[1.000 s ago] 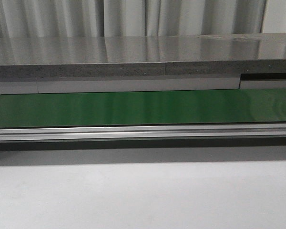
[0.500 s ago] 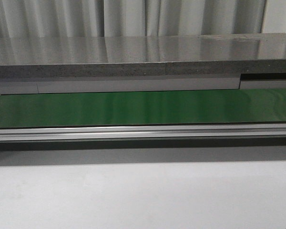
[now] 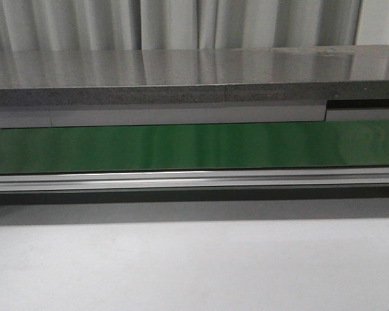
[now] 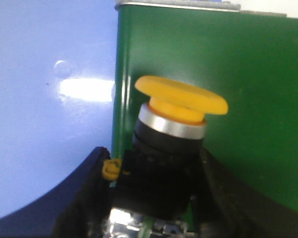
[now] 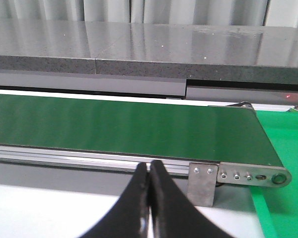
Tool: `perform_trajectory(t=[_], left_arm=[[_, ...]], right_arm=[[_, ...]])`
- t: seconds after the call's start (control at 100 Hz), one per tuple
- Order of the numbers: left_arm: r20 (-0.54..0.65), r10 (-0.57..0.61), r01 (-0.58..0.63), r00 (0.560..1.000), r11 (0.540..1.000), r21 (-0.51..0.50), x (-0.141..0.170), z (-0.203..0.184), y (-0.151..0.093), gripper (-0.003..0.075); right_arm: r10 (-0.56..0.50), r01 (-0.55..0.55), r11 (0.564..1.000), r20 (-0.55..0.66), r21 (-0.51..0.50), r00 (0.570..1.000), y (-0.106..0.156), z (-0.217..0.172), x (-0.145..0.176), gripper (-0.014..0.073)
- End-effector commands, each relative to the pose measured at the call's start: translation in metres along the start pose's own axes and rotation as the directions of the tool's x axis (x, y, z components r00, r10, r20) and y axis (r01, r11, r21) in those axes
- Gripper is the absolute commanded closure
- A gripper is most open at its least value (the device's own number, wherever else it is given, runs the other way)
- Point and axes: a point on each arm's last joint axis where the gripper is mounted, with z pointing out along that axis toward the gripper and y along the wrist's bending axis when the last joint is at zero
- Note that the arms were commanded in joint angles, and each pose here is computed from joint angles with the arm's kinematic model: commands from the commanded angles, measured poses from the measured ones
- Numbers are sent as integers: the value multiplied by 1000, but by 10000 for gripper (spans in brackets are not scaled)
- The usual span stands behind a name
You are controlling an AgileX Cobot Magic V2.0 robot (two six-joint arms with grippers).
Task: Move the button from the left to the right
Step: 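Carry the button over the belt and release it with the left gripper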
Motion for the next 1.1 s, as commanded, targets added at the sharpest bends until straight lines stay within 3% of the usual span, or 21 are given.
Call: perform_trajectory(t=[0.0, 0.36, 0.5, 0.67, 0.76, 1.09], left_arm=[[101, 5, -5, 995, 1000, 3, -5, -23, -4, 680], [96, -22, 19, 995, 999, 33, 0, -15, -6, 651], [97, -25, 22, 995, 999, 36, 0, -15, -6, 537], [98, -25, 22, 995, 999, 36, -1, -15, -6, 278], [98, -25, 22, 995, 999, 36, -1, -15, -6, 185], [133, -11, 5, 991, 999, 43, -2, -23, -8, 152]], right_arm=[[-12, 11, 1000, 102, 7, 995, -1, -2, -13, 662], [-12, 11, 1000, 102, 7, 995, -1, -2, -13, 662], [-12, 11, 1000, 102, 7, 995, -1, -2, -13, 662], [-12, 11, 1000, 102, 7, 995, -1, -2, -13, 662], [-12, 11, 1000, 102, 7, 995, -1, -2, -13, 662], [-12, 11, 1000, 102, 7, 995, -1, -2, -13, 662]])
